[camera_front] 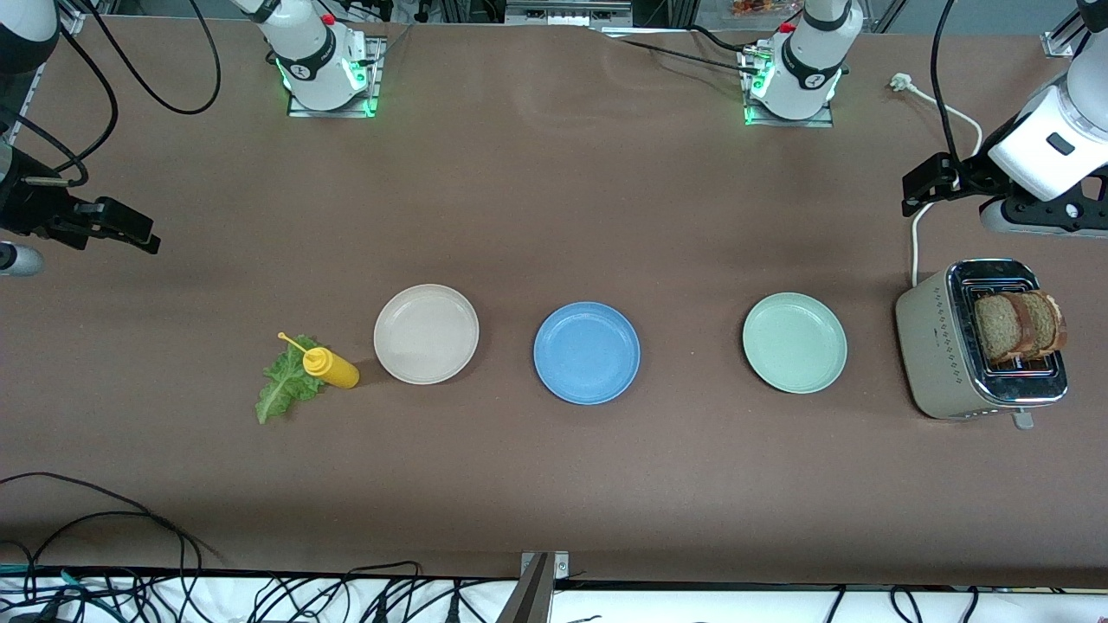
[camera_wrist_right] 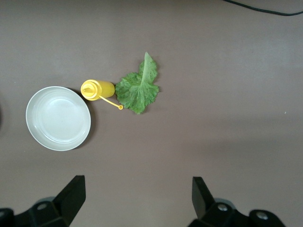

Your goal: Make sandwich in blue plate with both arms

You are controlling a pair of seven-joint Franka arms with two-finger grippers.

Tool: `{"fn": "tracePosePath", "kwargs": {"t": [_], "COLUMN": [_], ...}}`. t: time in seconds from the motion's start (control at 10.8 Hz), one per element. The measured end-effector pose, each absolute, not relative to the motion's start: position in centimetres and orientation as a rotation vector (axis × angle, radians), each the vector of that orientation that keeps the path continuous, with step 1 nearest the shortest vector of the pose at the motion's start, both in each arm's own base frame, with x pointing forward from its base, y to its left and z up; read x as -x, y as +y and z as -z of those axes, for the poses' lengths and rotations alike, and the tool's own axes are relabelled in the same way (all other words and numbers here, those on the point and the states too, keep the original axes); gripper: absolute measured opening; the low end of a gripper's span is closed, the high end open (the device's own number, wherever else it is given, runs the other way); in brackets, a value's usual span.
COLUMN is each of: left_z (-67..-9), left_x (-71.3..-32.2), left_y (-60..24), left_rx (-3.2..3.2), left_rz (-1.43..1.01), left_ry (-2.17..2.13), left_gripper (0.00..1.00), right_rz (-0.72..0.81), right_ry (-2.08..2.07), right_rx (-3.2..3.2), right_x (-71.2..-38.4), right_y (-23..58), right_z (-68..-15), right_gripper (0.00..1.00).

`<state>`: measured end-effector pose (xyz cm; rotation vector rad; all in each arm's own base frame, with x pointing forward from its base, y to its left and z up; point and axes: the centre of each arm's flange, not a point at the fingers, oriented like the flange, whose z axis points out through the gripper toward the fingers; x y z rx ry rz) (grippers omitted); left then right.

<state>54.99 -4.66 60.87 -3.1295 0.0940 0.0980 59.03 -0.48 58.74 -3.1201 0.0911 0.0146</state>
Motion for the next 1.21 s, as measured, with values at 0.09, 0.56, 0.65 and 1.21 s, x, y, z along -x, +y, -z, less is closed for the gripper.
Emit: {"fn": "tracePosePath", "kwargs": {"t": [0.09,0.56,0.65,1.21], "left_z": [-60.9,-60.9,-60.9,-60.8], "left_x": [-55.0,-55.0,-55.0,-55.1], "left_y": [-4.7,-4.7,-4.7,-4.4], "left_rx": [3.129,3.129,3.129,3.130], "left_rz": [-0.098,-0.098,-0.098,-0.100], "left_ry": [0.094,0.094,0.094,0.087], "left_gripper": [1.00,1.00,1.00,1.00], "right_rz": [-0.012,0.002,-0.001,-0.020], "right_ry": [0.095,0.095,0.095,0.096], "right_rx": [3.120,3.119,3.119,3.119], "right_x": [-58.9,-58.3,-58.3,-58.3], "right_y": [-0.6,-0.7,-0.7,-0.7], "right_z": [-58.9,-60.1,-60.1,-59.7], "right_gripper": [1.00,1.00,1.00,1.00]}}
